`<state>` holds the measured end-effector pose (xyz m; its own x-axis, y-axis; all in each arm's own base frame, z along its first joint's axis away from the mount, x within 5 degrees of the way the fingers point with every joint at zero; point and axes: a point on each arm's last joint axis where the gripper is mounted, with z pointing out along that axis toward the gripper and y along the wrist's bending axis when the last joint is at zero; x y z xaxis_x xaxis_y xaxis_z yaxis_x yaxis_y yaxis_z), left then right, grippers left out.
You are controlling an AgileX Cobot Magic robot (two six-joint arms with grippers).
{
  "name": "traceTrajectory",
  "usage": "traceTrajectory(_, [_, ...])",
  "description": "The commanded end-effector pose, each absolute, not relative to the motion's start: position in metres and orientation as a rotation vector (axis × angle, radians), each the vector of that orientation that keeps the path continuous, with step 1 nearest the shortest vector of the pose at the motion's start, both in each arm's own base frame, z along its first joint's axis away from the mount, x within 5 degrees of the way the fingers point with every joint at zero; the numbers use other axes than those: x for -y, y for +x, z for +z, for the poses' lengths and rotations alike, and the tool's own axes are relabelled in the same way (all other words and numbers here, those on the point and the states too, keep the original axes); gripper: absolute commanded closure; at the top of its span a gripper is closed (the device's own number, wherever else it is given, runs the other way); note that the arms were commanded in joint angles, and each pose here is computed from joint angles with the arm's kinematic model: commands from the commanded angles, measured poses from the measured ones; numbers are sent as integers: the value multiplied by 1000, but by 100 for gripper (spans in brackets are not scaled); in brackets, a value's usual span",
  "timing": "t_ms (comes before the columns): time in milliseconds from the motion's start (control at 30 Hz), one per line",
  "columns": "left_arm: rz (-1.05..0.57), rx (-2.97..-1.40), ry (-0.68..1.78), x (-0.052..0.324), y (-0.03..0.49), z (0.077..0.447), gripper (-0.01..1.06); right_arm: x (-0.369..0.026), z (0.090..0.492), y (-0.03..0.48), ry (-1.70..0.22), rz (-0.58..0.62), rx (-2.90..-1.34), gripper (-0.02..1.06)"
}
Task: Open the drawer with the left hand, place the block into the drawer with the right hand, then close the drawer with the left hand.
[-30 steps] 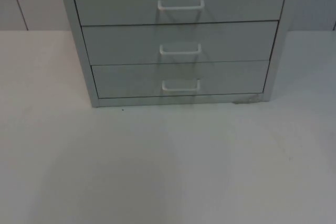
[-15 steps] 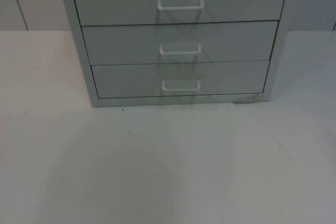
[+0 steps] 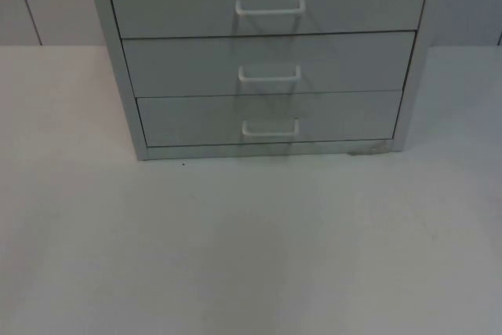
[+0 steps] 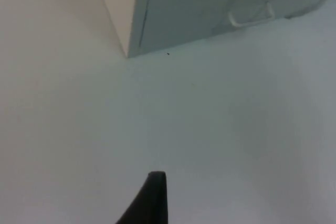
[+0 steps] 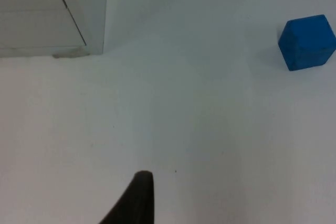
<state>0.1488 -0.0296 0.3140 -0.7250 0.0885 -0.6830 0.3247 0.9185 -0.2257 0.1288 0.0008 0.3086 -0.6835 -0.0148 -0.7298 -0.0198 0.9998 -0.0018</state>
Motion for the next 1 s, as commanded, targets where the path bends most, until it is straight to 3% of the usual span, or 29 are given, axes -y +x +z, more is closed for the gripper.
traceTrajectory(0, [-489, -2369, 342, 34, 157, 315, 9, 0, 312, 129, -13, 10, -2304, -1])
traceTrajectory(467, [-446, -2360, 688, 91, 199, 322, 9, 0, 311, 130, -13, 9, -2299, -1])
traceTrajectory(633, [-317, -2378, 843, 121, 207, 312, 9, 0, 304, 130, -11, 12, -2312, -1])
traceTrajectory(967, [7, -2352, 1229, 188, 215, 255, 13, 0, 305, 130, -9, 13, -2306, -1])
